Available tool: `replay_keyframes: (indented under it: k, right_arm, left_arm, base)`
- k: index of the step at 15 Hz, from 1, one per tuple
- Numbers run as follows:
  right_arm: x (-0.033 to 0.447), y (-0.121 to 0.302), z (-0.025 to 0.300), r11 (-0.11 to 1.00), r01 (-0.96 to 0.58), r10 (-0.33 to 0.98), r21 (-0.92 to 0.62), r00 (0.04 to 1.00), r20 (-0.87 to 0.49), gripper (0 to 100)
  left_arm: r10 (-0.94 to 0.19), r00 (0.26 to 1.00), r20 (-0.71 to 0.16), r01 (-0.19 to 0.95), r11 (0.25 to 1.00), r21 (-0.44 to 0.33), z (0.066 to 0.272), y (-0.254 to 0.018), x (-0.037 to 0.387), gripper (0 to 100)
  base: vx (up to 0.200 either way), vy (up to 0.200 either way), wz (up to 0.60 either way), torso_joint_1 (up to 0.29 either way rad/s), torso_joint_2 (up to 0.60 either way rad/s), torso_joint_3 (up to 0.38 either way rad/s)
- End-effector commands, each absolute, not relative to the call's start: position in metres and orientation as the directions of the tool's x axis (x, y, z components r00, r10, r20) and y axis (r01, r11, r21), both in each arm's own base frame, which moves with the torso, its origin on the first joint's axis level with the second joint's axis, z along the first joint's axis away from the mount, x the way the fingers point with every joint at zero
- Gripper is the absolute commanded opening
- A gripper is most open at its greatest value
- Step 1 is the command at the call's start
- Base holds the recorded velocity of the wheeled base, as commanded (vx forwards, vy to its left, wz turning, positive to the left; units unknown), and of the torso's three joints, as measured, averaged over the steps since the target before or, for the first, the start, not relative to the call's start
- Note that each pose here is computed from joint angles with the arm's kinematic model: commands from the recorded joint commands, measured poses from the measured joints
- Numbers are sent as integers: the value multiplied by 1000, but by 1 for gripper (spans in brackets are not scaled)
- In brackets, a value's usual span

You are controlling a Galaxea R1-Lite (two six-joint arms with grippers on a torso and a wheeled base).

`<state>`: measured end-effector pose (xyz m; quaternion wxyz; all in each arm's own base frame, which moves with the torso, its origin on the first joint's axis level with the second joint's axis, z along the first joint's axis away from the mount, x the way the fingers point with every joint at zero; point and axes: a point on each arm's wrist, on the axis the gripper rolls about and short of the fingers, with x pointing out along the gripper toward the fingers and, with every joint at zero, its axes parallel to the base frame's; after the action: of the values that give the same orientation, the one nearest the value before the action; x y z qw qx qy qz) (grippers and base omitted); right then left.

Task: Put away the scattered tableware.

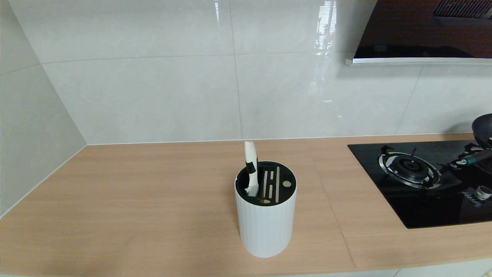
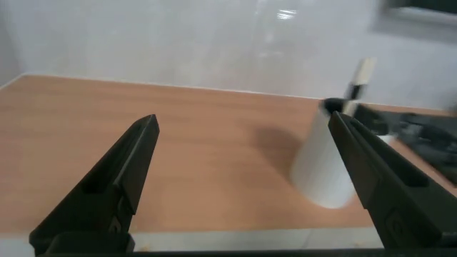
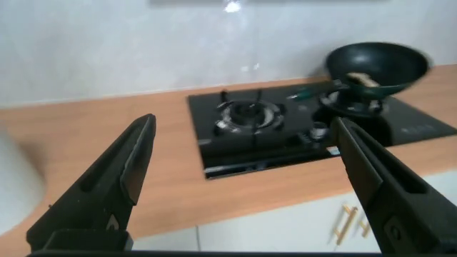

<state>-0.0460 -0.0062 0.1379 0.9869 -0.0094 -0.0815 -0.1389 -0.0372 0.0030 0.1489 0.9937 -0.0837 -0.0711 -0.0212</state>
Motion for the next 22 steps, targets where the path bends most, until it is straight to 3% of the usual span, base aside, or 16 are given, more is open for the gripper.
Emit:
replay_keyframes:
  k: [1, 3, 7, 9, 12, 17, 19, 20, 22]
  right_arm:
    - [-39, -7, 119, 955, 297, -295, 8, 942, 161, 100]
    - [-27, -6, 96, 956, 294, -290, 5, 941, 172, 100]
    - [-23, -4, 80, 979, 204, -203, -29, 978, 44, 100]
    - [-23, -4, 82, 984, 176, -174, -36, 983, 57, 100]
    - [-23, 1, 75, 999, -31, 31, -24, 999, -11, 100]
    - [-23, 0, 76, 1000, -14, 14, 15, 1000, 2, 100]
    - [-23, 0, 76, 1000, -12, 12, 14, 1000, 3, 100]
    - [-23, 0, 76, 1000, -11, 11, 15, 1000, 3, 100]
    - [-23, 0, 76, 1000, -6, 6, 15, 1000, 3, 100]
  left_arm:
    - [20, 995, 95, -11, 995, -96, 102, 0, -31, 100]
    - [78, 995, 64, -73, 994, -86, 82, 2, -23, 100]
    - [69, 997, 38, -66, 995, -70, 80, 2, -23, 100]
    - [38, 999, 37, -36, 997, -69, 80, 1, -23, 100]
    - [35, 999, 38, -32, 997, -75, 80, 1, -23, 100]
    - [34, 999, 38, -31, 997, -70, 80, 1, -23, 100]
    - [31, 1000, 6, -31, 998, 46, 76, 1, -23, 100]
    - [18, 1000, 0, -18, 998, 55, 76, 0, -23, 100]
    - [18, 1000, -2, -18, 1000, 9, 76, 0, -23, 100]
  base:
    - [0, 0, 0, 0, 0, 0]
    - [0, 0, 0, 0, 0, 0]
    - [0, 0, 0, 0, 0, 0]
    - [0, 0, 0, 0, 0, 0]
    - [0, 0, 0, 0, 0, 0]
    - [0, 0, 0, 0, 0, 0]
    - [0, 0, 0, 0, 0, 0]
    - [0, 0, 0, 0, 0, 0]
    - [0, 0, 0, 0, 0, 0]
